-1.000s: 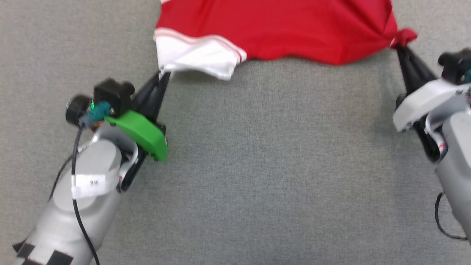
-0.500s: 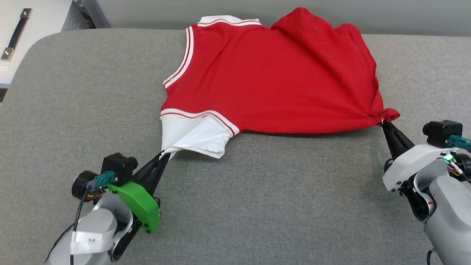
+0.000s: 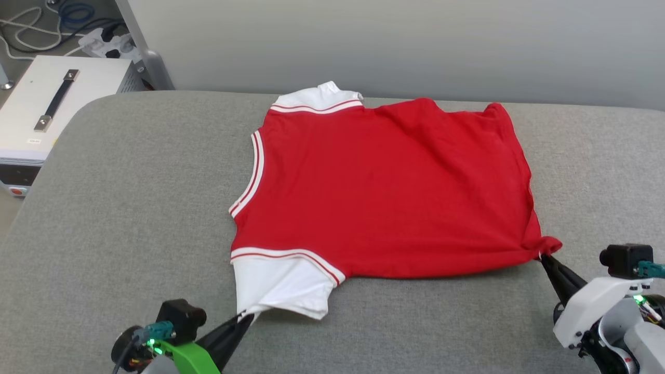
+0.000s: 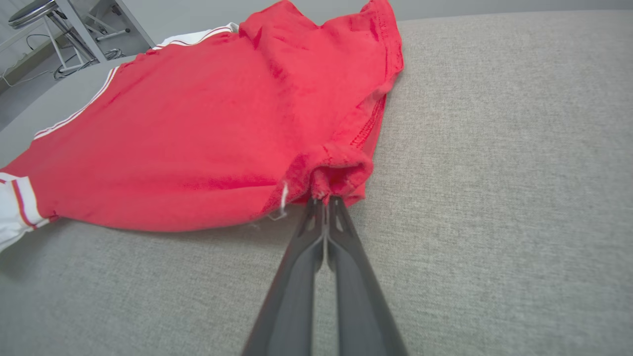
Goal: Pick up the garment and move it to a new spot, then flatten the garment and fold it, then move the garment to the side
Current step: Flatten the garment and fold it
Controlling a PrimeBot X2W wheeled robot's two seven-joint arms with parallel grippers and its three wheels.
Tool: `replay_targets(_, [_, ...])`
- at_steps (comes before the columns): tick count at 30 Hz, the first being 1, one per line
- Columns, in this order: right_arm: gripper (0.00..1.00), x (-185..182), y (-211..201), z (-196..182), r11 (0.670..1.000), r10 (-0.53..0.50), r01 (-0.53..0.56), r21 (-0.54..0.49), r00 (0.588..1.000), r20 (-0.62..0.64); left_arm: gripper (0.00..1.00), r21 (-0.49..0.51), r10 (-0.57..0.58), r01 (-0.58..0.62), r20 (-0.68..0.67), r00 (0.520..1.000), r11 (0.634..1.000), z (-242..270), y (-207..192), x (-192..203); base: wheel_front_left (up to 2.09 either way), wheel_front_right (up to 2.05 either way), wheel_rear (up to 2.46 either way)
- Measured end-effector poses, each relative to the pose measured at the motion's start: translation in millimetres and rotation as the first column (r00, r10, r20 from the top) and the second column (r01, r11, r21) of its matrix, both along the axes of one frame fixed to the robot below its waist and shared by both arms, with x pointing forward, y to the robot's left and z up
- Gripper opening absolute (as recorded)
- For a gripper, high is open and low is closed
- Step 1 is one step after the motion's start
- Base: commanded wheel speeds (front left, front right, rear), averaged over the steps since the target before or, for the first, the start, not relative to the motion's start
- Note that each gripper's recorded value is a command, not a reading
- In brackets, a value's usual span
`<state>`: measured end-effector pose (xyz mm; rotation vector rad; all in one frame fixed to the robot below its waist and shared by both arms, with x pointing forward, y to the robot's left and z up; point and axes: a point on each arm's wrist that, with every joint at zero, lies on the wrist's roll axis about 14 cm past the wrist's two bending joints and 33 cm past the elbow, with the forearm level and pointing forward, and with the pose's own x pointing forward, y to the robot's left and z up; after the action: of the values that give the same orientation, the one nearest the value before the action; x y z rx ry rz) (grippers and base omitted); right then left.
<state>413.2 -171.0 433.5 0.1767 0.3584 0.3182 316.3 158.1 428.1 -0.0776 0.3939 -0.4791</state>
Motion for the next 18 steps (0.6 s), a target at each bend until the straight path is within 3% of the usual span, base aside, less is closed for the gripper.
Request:
replay_targets(13, [0.0,-70,-9,-16,0.998,0.046,-0.041,0.041,0.99,-0.134,0.0,-0.093,-0.107,0.092,-0.163,0.981,0.991,-2,-20,-73,0.0,0.0,0.0])
replay_targets(18, [0.0,-97,-11,-26,0.996,0.045,-0.026,0.087,0.975,-0.218,0.0,-0.122,-0.119,0.098,-0.177,0.977,0.988,1,-22,-84,0.0,0.0,0.0])
